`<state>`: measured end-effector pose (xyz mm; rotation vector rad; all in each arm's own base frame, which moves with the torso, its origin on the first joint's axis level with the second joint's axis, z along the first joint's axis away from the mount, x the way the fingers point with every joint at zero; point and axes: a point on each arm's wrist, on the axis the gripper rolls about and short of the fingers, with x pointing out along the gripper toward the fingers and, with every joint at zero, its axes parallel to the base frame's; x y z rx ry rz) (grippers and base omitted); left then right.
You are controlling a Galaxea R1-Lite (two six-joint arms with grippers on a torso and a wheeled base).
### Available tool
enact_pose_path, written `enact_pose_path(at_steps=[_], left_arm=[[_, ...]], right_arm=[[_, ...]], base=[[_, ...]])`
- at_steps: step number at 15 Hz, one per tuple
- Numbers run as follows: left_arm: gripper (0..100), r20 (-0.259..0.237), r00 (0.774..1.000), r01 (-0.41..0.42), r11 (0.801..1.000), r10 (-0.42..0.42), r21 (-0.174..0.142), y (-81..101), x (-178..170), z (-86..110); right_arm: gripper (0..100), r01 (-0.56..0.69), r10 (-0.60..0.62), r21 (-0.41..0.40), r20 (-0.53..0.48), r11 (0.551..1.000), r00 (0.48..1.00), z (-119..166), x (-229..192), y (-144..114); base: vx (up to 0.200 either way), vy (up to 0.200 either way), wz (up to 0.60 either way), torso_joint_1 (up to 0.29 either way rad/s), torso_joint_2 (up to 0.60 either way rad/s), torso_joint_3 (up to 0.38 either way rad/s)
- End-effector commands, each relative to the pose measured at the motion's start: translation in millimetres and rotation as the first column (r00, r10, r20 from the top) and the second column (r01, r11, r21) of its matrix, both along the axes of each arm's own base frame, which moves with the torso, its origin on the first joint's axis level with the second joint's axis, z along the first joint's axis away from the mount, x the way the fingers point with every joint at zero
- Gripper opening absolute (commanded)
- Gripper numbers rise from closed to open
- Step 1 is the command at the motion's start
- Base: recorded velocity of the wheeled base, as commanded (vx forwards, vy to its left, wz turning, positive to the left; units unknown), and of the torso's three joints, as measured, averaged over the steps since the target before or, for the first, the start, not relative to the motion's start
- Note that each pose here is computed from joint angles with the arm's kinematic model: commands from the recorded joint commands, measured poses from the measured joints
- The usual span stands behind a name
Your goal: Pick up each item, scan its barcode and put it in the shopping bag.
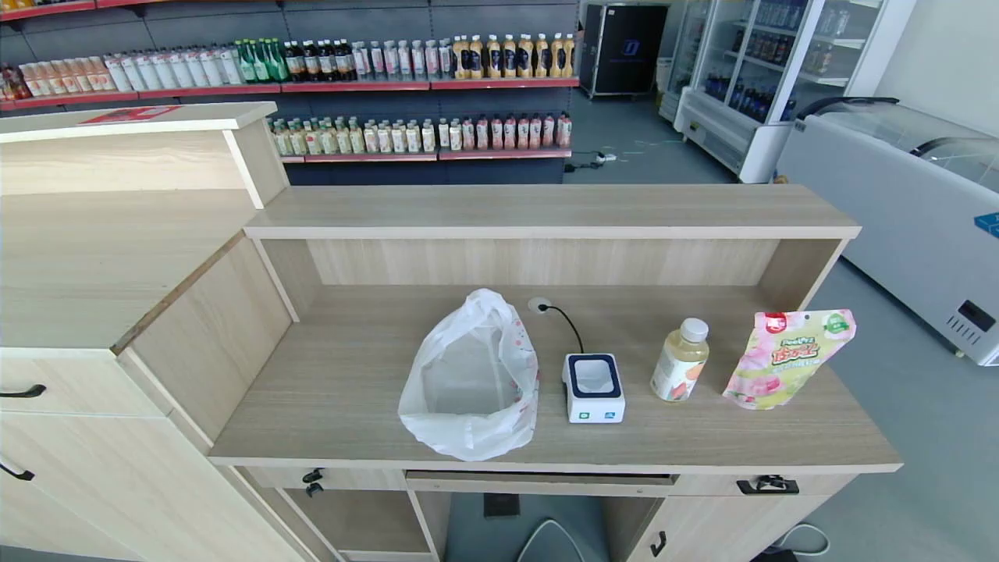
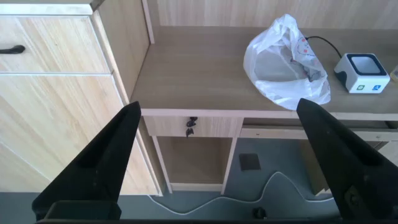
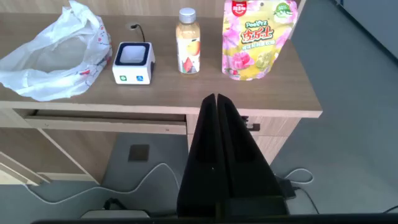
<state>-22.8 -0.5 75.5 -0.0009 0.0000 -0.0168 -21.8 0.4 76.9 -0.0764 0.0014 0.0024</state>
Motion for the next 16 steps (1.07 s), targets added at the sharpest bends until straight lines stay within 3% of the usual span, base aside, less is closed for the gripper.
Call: enact_pose_path(at_steps=[1, 2, 3, 5, 7, 8, 9, 12, 16], left_arm=[[100, 0.000, 1.000, 0.000, 1.000, 0.000, -0.001, 0.0, 0.0, 0.0], [100, -0.002, 1.000, 0.000, 1.000, 0.000, -0.001, 0.0, 0.1, 0.0], [100, 0.000, 1.000, 0.000, 1.000, 0.000, -0.001, 0.0, 0.0, 0.0], [100, -0.002, 1.000, 0.000, 1.000, 0.000, -0.001, 0.0, 0.1, 0.0], [100, -0.002, 1.000, 0.000, 1.000, 0.000, -0.001, 0.0, 0.1, 0.0], [100, -0.002, 1.000, 0.000, 1.000, 0.000, -0.001, 0.0, 0.1, 0.0], [100, -0.002, 1.000, 0.000, 1.000, 0.000, -0.001, 0.0, 0.1, 0.0], [100, 0.000, 1.000, 0.000, 1.000, 0.000, -0.001, 0.0, 0.0, 0.0], [100, 0.000, 1.000, 0.000, 1.000, 0.000, -0.001, 0.0, 0.0, 0.0]], right_arm=[[0, -0.013, 0.013, 0.003, -0.017, 1.000, 1.000, 29.1, 3.0, 0.4], [0, -0.085, 0.088, 0.048, -0.063, 0.995, 0.994, 84.9, 24.6, 1.1], [0, -0.126, 0.126, 0.065, 0.009, 0.990, 0.992, 139.4, 48.8, 2.7], [0, -0.089, 0.088, 0.060, 0.023, 0.994, 0.996, 199.2, 112.2, 4.2], [0, -0.069, 0.071, 0.048, -0.052, 0.996, 0.996, 197.9, 146.9, 3.7], [0, -0.057, 0.060, 0.033, -0.107, 0.998, 0.992, 182.8, 174.5, 2.0], [100, -0.058, 0.062, 0.029, -0.147, 0.998, 0.987, 158.9, 188.9, 1.9], [100, 0.006, 0.006, 0.049, -0.238, 0.999, 0.971, 92.6, 232.4, -15.9], [100, -0.001, 0.024, 0.074, -0.313, 0.997, 0.949, 37.8, 285.1, -37.6]], base=[[0.000, 0.000, 0.00, 0.000, 0.00, 0.000], [0.000, 0.000, 0.00, 0.000, 0.00, 0.000], [0.000, 0.000, 0.00, 0.000, 0.00, 0.000], [0.000, 0.000, 0.00, 0.000, 0.00, 0.000], [0.000, 0.000, 0.00, 0.000, 0.00, 0.000], [0.000, 0.000, 0.00, 0.000, 0.00, 0.000], [0.000, 0.000, 0.00, 0.000, 0.00, 0.000], [0.000, 0.000, 0.00, 0.000, 0.00, 0.000], [0.000, 0.000, 0.00, 0.000, 0.00, 0.000]])
